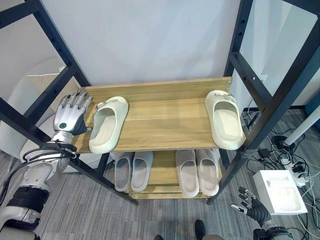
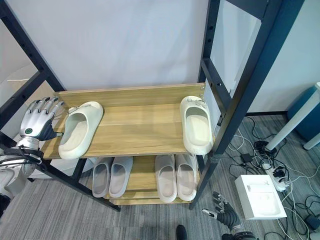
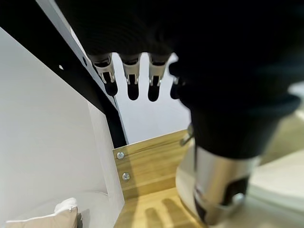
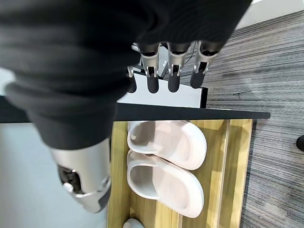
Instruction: Arrange the slippers neatly on the shoe rack.
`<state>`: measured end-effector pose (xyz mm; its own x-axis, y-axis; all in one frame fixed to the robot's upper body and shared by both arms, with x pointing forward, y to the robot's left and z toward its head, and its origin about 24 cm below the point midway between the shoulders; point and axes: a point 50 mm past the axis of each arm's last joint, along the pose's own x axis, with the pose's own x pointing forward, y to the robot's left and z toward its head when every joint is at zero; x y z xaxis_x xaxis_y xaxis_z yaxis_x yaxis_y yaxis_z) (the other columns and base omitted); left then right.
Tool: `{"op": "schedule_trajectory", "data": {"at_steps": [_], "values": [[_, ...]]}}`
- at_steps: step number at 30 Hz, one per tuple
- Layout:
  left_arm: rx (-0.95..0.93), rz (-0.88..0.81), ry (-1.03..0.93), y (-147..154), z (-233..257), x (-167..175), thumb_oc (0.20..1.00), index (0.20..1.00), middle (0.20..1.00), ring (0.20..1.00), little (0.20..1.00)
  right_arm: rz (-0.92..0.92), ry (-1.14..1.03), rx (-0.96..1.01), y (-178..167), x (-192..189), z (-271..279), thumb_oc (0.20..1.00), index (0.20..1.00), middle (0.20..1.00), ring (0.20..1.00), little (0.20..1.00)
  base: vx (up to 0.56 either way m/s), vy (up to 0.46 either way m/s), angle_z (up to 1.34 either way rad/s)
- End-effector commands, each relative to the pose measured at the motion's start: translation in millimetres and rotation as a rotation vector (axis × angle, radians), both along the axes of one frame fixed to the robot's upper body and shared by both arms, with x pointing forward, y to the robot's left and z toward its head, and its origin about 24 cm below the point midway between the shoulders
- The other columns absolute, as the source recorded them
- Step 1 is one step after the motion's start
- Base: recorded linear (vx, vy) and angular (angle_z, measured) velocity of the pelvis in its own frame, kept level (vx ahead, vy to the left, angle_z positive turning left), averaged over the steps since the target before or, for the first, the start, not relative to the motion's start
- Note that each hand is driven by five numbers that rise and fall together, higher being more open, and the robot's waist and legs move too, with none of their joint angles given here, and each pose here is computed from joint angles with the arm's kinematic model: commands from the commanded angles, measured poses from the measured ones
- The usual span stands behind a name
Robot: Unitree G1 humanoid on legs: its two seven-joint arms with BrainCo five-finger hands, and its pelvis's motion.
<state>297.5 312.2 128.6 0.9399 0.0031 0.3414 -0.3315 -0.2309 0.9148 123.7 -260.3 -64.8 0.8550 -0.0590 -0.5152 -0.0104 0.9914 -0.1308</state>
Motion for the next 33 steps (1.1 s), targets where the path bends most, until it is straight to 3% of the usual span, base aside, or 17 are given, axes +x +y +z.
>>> {"op": "schedule_trajectory", "data": {"at_steps": [1,15,16,33], "values": [[0.014,0.056,-0.141,6,42,20,1.000,1.000,1.000,1.000,1.000,0.032,-0.175,-0.021,2,29,27,1.000,1.000,1.000,1.000,1.000,0.01,0.008,-0.19],[0.074,0.090,-0.057,2,53,49,1.000,1.000,1.000,1.000,1.000,-0.003,-0.225,-0.007,0,38,34,1.000,1.000,1.000,1.000,1.000,0.01,0.002,-0.06],[0.079,0.094,-0.035,1,52,52,0.206,0.206,0.206,0.206,0.206,-0.007,-0.222,0.002,1,38,33,1.000,1.000,1.000,1.000,1.000,0.00,0.000,0.00],[0.021,-0.145,-0.140,-50,70,52,0.200,0.200,0.200,0.200,0.200,-0.048,-0.204,0.042,5,36,26,1.000,1.000,1.000,1.000,1.000,0.00,0.000,0.00]]}}
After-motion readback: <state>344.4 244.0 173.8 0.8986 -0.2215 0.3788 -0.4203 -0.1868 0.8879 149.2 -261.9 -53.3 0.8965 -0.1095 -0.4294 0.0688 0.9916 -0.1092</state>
